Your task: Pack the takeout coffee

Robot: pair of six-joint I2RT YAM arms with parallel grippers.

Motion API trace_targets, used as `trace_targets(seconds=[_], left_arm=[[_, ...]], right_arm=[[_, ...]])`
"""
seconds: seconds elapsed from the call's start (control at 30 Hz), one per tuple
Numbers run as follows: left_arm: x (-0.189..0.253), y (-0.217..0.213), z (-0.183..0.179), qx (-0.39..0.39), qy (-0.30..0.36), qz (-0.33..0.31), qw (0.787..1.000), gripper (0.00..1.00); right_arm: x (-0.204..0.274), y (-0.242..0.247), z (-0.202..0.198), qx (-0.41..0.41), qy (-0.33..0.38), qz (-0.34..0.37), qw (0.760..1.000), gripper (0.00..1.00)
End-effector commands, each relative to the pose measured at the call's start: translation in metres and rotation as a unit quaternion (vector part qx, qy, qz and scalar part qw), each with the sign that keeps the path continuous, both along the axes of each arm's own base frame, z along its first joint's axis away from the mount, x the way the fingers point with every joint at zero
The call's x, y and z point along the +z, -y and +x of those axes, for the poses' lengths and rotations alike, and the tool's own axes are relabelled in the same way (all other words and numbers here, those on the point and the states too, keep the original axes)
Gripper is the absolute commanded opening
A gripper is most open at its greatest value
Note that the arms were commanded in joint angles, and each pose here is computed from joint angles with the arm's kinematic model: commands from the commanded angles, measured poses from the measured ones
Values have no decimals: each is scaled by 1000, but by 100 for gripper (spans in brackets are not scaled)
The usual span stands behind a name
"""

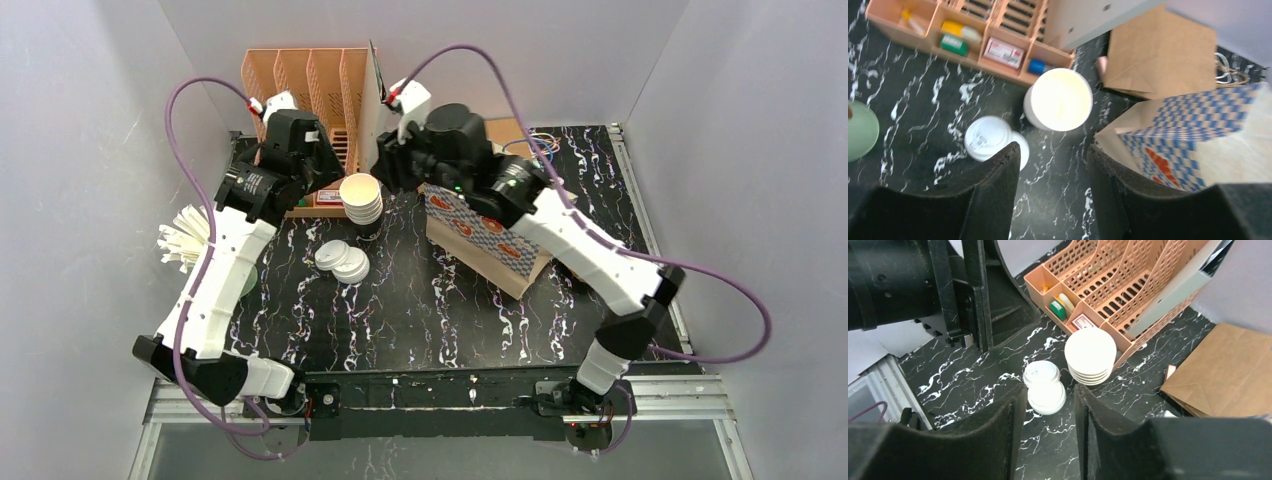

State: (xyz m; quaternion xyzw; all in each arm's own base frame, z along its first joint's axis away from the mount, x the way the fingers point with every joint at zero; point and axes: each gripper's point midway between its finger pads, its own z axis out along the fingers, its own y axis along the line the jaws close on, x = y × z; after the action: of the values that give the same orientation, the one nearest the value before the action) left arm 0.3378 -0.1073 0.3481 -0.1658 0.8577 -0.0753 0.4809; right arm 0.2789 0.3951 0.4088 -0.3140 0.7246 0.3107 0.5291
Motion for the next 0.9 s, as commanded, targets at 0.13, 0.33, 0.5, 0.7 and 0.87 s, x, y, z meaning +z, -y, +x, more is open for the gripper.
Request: trace_targets(seconds=[0.13,0.33,0.5,0.7,0.87], left_arm=[[-65,-29,-1,48,-98,-92,990,49],[-93,-41,11,78,-112,-123,983,43],[-119,-55,11,103,-153,-228,956,31],[-130,-56,19,94,-143,-268,948,33],[-142,-41,20,72,-153,-310,936,41]], right_arm=[[-46,-38,23,-61,-64,-2,996,30],[-89,-70,36,-55,-103,-26,993,36],[-123,-90,43,-15,-84,-66,994,37],[-145,-103,53,13,-48,-97,994,34],[-156,-106,60,21,-20,-117,993,34]])
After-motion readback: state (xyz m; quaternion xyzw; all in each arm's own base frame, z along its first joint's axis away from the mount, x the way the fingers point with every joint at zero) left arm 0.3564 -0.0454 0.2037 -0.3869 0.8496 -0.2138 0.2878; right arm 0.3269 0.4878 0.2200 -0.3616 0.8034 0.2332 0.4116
